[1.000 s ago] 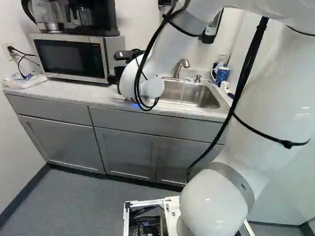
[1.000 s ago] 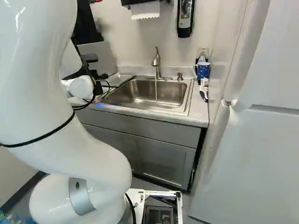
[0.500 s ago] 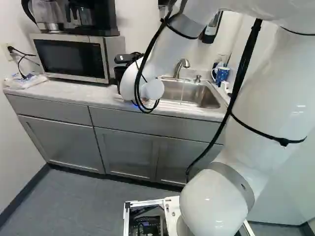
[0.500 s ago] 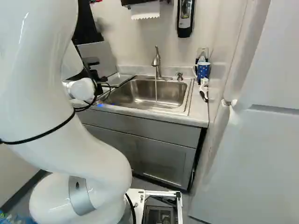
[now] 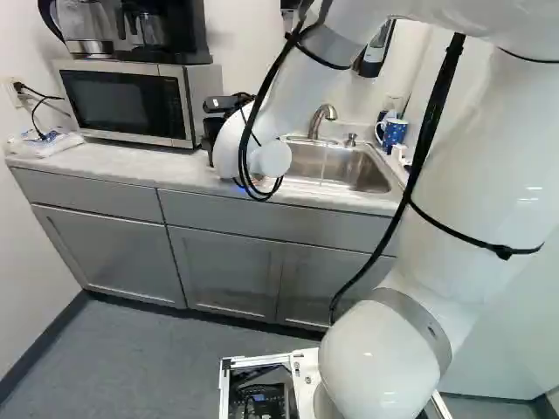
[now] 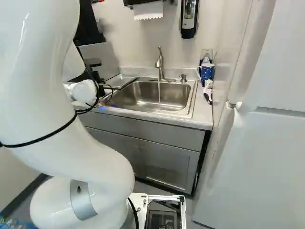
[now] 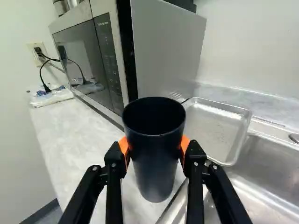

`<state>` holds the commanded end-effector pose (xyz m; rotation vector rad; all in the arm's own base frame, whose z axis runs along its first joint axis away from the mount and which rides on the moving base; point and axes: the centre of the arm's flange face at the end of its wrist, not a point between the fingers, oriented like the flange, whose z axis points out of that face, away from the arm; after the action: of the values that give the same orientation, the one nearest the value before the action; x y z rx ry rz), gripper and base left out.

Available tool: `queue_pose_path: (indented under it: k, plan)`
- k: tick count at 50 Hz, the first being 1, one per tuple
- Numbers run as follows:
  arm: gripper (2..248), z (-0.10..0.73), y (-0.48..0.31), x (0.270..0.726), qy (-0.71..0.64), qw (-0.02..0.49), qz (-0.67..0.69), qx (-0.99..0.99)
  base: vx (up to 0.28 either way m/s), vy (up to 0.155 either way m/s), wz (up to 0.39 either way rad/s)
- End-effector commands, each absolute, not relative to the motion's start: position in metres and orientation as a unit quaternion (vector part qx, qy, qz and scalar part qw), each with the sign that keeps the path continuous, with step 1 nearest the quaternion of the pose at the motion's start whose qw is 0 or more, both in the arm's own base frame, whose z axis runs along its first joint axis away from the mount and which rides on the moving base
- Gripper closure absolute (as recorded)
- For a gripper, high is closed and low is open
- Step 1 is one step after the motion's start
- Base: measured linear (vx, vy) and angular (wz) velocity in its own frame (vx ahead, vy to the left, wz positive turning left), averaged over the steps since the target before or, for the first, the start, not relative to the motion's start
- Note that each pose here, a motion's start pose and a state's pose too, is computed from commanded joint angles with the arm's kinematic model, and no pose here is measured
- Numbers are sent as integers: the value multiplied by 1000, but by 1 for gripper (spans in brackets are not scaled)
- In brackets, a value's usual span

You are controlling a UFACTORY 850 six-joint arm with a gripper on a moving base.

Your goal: Rinse the cup and place it in the tray

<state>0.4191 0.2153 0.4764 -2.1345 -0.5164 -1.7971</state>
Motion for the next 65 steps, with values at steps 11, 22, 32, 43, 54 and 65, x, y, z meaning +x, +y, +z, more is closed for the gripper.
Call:
queue_pose_path:
  k: [11, 22, 32, 43, 54, 65]
  plan:
    - [127, 487, 208, 417, -174, 149, -635, -738, 0, 0, 0]
    - [127, 498, 192, 414, -161, 142, -646, -732, 0, 0, 0]
    - [127, 508, 176, 411, -149, 135, -657, -727, 0, 0, 0]
    - [127, 515, 160, 408, -136, 125, -665, -724, 0, 0, 0]
    - [127, 515, 143, 406, -124, 114, -667, -725, 0, 0, 0]
    - [127, 515, 127, 408, -111, 102, -669, -727, 0, 0, 0]
